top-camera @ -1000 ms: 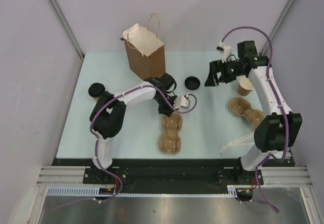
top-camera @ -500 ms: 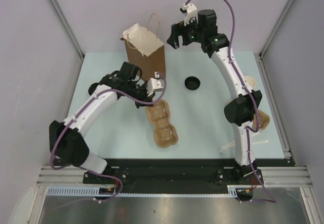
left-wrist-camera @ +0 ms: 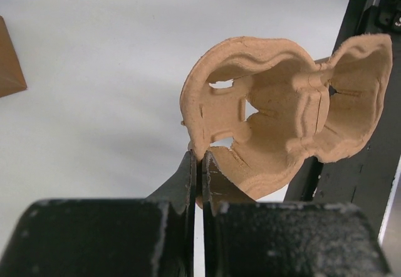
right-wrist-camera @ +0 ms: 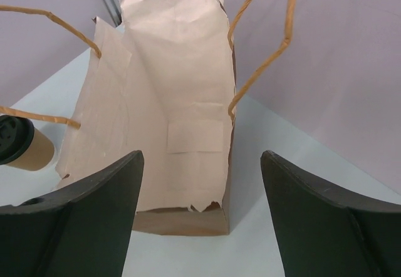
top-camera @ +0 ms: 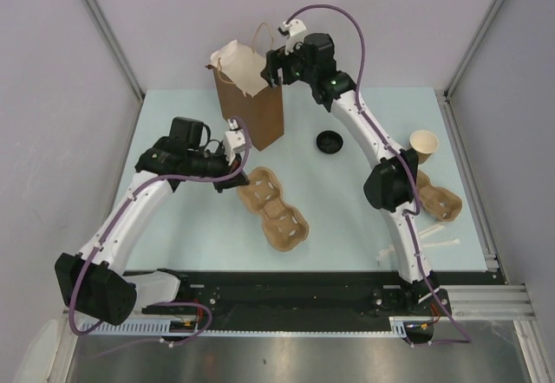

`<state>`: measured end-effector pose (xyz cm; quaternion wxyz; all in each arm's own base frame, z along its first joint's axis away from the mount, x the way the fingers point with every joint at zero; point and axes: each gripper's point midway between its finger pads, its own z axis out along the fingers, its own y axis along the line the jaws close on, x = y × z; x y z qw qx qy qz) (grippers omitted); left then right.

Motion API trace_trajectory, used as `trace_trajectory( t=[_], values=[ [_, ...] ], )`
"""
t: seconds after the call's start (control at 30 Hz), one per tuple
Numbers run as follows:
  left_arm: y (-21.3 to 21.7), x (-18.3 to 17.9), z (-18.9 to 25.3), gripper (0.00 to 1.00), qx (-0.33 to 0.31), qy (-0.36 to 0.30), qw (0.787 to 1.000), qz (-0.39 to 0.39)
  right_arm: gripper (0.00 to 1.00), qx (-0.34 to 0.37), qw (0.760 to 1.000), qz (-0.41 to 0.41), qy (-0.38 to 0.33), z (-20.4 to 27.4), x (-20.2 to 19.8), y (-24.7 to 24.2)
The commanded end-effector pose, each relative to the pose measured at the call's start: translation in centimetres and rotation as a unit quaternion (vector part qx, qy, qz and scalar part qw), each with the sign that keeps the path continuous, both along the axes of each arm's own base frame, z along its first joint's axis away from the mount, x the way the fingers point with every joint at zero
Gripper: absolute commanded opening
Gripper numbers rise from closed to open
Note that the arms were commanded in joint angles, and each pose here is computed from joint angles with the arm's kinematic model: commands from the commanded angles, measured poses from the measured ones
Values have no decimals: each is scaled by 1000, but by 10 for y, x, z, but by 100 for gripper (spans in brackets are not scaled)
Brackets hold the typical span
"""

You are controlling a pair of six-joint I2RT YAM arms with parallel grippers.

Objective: Pack the takeout coffee

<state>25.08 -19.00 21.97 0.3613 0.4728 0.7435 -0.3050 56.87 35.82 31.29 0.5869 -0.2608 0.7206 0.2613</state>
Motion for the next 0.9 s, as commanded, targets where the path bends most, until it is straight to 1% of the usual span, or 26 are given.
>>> trace_trajectory(
  t=[0.0, 0.1, 0.17, 0.23, 0.27, 0.3, 0.37, 0.4, 0.43, 0.5, 0.53, 0.63, 0.67, 0.7, 0.73, 0.77, 0.8, 0.87],
  values=[
    [0, -5, 17, 0, -33, -13, 999, 8, 78, 26, 998, -20, -61, 29, 13, 7],
    [4, 0, 26, 0, -39, -25, 999, 26, 73, 17, 998, -20, -59, 20, 15, 10],
    [5, 1, 39, 0, -54, -29, 998, 28, 70, 10, 998, -25, -54, 13, 17, 7],
    [4, -2, 50, 0, -62, -35, 997, 26, 62, 4, 999, -25, -44, 9, 15, 6],
    [4, -2, 58, 0, -67, -43, 996, 28, 56, 1, 999, -25, -39, 6, 14, 5],
    [4, -4, 63, 0, -70, -46, 996, 29, 41, -3, 999, -23, -32, 8, 9, 4],
    [7, -6, 79, 0, -78, -59, 995, 34, 23, -6, 1000, -21, -21, 7, 3, 2],
    [8, -7, 84, 0, -81, -61, 994, 38, 6, -5, 1000, -19, -18, 11, -2, 2],
    [10, -7, 89, 0, -85, -64, 993, 43, 0, -6, 1000, -18, -15, 20, -10, 1],
    [16, -8, 108, 0, -98, -76, 991, 55, 0, -3, 1000, -20, -1, 26, -20, -2],
    [18, -9, 114, 0, -101, -81, 990, 59, 0, 4, 1000, -21, -7, 43, -29, -6],
    [28, -7, 139, 0, -118, -102, 984, 81, 0, 3, 999, -35, 13, 52, -47, -10],
    [34, -6, 151, 0, -127, -109, 981, 96, 0, 10, 999, -36, 11, 67, -57, -14],
    [36, -5, 159, 0, -134, -116, 979, 101, 0, 4, 999, -37, 33, 59, -65, -15],
    [38, -4, 164, 0, -142, -114, 977, 111, 0, 14, 998, -35, 48, 61, -73, -15],
    [43, -1, 173, 0, -147, -127, 974, 119, 0, 21, 998, -37, 52, 71, -81, -20],
    [45, 0, 177, 0, -151, -130, 972, 124, 0, 17, 996, -39, 82, 60, -89, -22],
    [50, 4, 189, 0, -163, -141, 966, 140, 0, 33, 991, -45, 121, 63, -108, -27]
  ],
)
